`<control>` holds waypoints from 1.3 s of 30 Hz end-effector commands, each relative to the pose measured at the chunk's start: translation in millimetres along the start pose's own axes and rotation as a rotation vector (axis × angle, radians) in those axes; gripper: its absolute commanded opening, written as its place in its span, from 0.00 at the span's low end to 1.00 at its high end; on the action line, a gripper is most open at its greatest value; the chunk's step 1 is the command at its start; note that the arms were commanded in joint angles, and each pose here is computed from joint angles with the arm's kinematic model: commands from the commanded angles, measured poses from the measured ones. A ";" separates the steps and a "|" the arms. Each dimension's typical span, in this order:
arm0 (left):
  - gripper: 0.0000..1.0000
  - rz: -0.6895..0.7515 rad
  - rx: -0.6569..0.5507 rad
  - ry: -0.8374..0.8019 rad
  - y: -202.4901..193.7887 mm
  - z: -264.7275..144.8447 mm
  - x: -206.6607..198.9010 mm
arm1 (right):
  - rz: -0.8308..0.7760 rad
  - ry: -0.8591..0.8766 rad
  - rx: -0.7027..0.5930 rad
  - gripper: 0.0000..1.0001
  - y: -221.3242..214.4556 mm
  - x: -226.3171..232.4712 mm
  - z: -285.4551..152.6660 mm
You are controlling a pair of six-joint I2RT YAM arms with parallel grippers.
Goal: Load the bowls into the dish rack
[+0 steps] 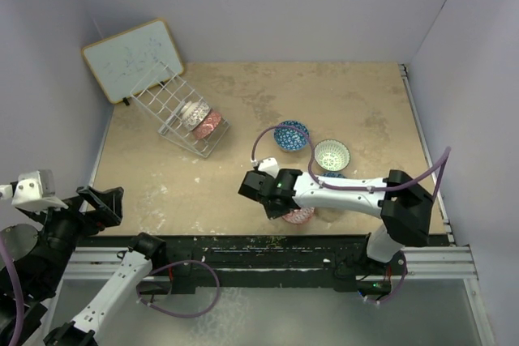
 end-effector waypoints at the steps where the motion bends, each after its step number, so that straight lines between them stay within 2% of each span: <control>1: 0.99 -0.022 -0.034 0.003 8.4 -3.7 -0.5 | 0.065 0.235 -0.168 0.00 46.4 19.3 -59.1; 5: 0.99 -0.016 -0.053 -0.003 15.8 -7.5 -1.0 | 0.111 0.529 -0.348 0.00 78.2 34.3 -105.9; 13: 0.99 -0.005 -0.073 -0.007 29.9 -17.5 -1.2 | 0.310 1.142 -0.675 0.00 165.8 27.1 -153.2; 16: 0.99 -0.010 -0.075 -0.005 30.4 -19.1 -0.6 | 0.335 1.326 -0.844 0.00 199.8 27.1 -178.9; 18: 0.99 -0.015 -0.072 -0.007 30.0 -19.7 -0.7 | 0.333 1.412 -0.909 0.00 217.5 31.1 -188.8; 20: 0.99 -0.016 -0.066 -0.010 30.2 -20.0 -1.3 | 0.354 1.495 -0.938 0.00 234.8 37.5 -185.4; 23: 0.99 -0.011 -0.066 -0.005 30.7 -19.8 -0.9 | 0.402 1.707 -0.980 0.00 254.9 40.3 -183.3; 28: 0.99 -0.007 -0.065 -0.004 32.3 -18.8 -1.8 | 0.490 1.992 -0.962 0.00 284.6 55.9 -168.8; 39: 0.99 0.007 -0.053 0.010 30.8 -17.8 -0.4 | 0.715 2.039 -0.981 0.00 324.9 66.5 -115.9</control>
Point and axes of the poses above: each gripper's point midway between its finger pads, its own z axis out along the fingers, its own x axis along the line the jaws close on, y = z × x, the point moved 9 cm from there along -z, back along the fingers, and after that the axes turned 2 degrees about z, right-handed, at the moved point
